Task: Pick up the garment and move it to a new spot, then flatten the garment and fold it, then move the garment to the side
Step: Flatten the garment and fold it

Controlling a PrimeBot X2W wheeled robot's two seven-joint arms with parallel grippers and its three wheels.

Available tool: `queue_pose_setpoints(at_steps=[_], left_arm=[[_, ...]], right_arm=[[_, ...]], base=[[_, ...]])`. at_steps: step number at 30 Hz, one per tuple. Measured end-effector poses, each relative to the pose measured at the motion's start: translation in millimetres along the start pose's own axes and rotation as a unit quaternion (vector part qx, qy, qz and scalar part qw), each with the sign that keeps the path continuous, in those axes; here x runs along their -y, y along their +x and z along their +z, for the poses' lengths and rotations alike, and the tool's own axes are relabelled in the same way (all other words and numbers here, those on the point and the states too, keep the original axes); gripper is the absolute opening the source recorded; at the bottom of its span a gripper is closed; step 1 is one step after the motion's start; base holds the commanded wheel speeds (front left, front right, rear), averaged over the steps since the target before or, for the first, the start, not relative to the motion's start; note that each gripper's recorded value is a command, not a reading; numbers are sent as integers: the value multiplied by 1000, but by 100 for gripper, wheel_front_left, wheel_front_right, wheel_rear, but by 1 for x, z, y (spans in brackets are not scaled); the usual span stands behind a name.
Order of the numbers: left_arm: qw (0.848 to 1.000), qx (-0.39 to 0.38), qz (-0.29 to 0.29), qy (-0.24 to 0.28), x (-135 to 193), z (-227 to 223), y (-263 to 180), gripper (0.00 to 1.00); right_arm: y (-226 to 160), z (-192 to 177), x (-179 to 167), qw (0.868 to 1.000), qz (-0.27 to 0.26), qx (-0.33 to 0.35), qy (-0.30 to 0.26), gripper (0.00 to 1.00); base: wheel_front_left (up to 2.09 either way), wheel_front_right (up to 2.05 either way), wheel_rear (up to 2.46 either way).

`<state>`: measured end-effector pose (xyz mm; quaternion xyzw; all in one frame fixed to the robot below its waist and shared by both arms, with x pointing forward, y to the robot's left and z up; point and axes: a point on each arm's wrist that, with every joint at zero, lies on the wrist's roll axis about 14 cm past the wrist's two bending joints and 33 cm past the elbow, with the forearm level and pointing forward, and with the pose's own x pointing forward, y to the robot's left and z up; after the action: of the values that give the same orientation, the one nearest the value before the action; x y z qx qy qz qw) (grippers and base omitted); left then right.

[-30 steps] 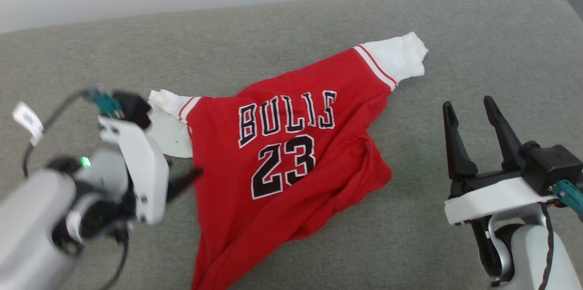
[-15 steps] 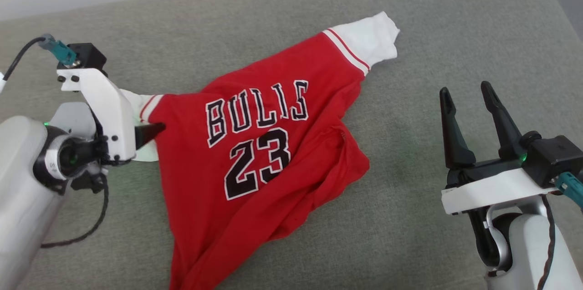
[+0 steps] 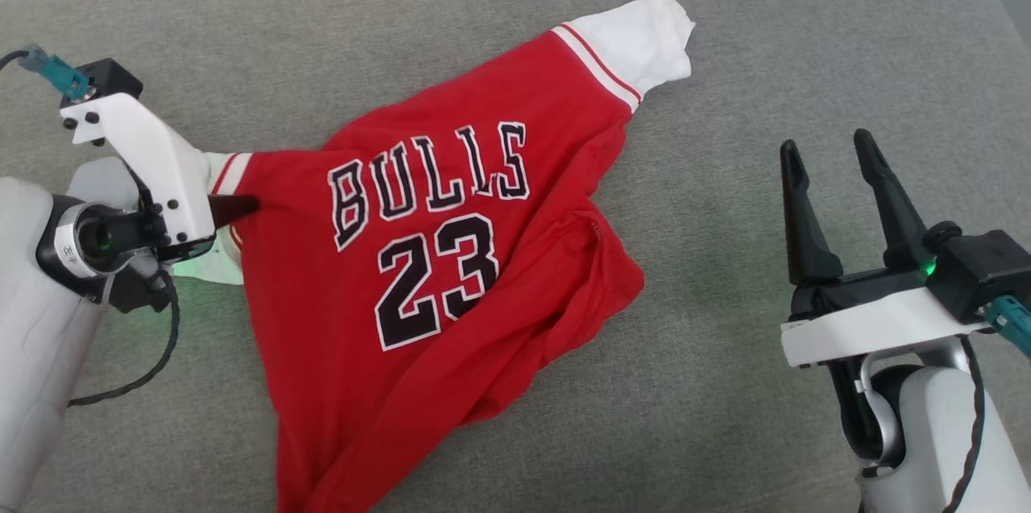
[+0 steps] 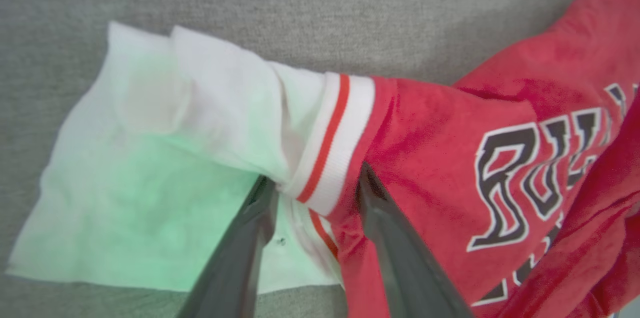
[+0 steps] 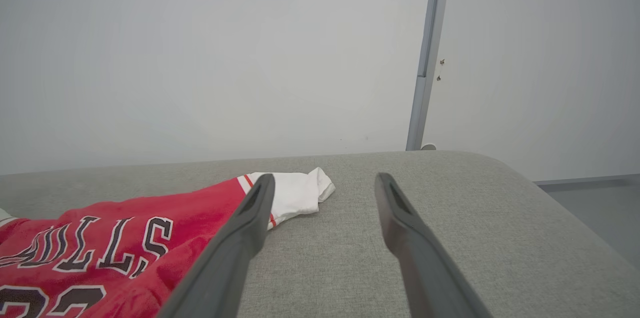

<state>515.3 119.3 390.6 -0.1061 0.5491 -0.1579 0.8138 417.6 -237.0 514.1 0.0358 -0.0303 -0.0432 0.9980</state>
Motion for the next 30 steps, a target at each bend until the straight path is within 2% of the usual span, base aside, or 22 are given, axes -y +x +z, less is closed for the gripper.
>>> queue_pose_setpoints(at_steps=[6,15,22,29,30], left_arm=[[1000,-8,-17,-23,4,-4,-7,0],[1000,-18,-23,3,4,-30,-41,0],[999,-32,-28,9,5,-74,-66,0],[997,-74,-30,1,5,-129,-66,0],[996,-79,-31,0,5,-134,-64,7]], right_arm=[[4,0,-2,1000,3,2,2,100],[9,6,-17,1000,23,8,4,100],[16,11,-33,999,45,13,7,100],[19,7,-42,998,56,6,13,100],[20,6,-43,998,57,5,13,100]], base=[[0,0,0],[0,0,0],[0,0,0],[0,0,0],[0,0,0]])
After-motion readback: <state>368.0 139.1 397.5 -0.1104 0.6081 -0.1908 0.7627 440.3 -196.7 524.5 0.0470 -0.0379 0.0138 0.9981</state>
